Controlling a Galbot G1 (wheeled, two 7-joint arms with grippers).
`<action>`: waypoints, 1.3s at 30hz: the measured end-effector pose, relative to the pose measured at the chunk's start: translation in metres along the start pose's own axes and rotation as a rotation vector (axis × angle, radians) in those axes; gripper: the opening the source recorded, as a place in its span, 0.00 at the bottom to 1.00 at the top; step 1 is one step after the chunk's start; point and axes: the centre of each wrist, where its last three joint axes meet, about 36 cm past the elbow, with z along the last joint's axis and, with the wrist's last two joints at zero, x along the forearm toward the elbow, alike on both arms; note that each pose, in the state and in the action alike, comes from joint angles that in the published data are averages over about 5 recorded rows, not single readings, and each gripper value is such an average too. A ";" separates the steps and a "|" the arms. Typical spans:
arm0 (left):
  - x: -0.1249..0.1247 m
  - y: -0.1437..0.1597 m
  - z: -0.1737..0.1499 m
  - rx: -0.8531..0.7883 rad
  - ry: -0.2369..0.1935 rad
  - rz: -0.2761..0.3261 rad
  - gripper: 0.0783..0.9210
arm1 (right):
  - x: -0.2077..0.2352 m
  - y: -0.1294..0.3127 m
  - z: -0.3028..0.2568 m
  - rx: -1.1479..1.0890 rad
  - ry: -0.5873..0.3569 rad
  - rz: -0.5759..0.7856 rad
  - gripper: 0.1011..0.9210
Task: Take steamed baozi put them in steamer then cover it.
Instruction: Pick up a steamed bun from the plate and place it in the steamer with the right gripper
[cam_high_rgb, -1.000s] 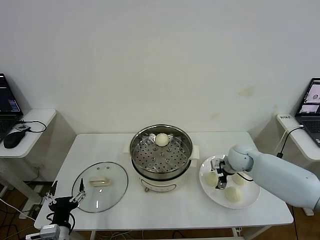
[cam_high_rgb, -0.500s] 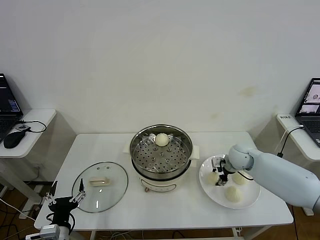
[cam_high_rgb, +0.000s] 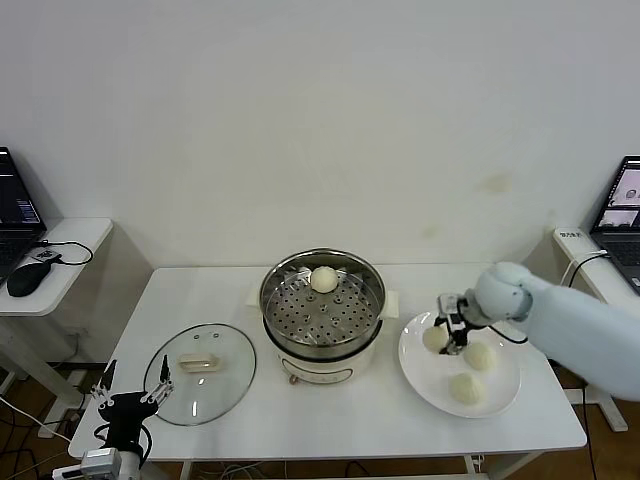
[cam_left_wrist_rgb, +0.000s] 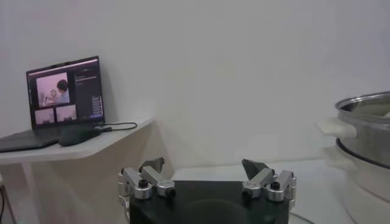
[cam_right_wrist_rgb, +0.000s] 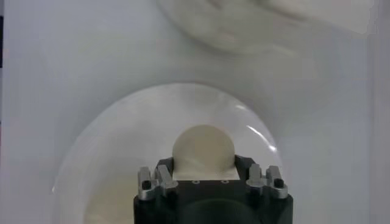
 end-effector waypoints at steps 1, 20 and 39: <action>0.000 0.000 0.000 0.000 -0.001 0.001 0.88 | 0.009 -0.002 -0.001 0.001 -0.005 0.008 0.65; -0.003 0.001 -0.002 -0.001 -0.009 0.002 0.88 | 0.117 -0.050 -0.109 0.075 -0.139 0.108 0.66; -0.007 0.006 -0.007 -0.005 -0.023 -0.013 0.88 | 0.029 -0.064 -0.235 0.096 -0.195 -0.008 0.66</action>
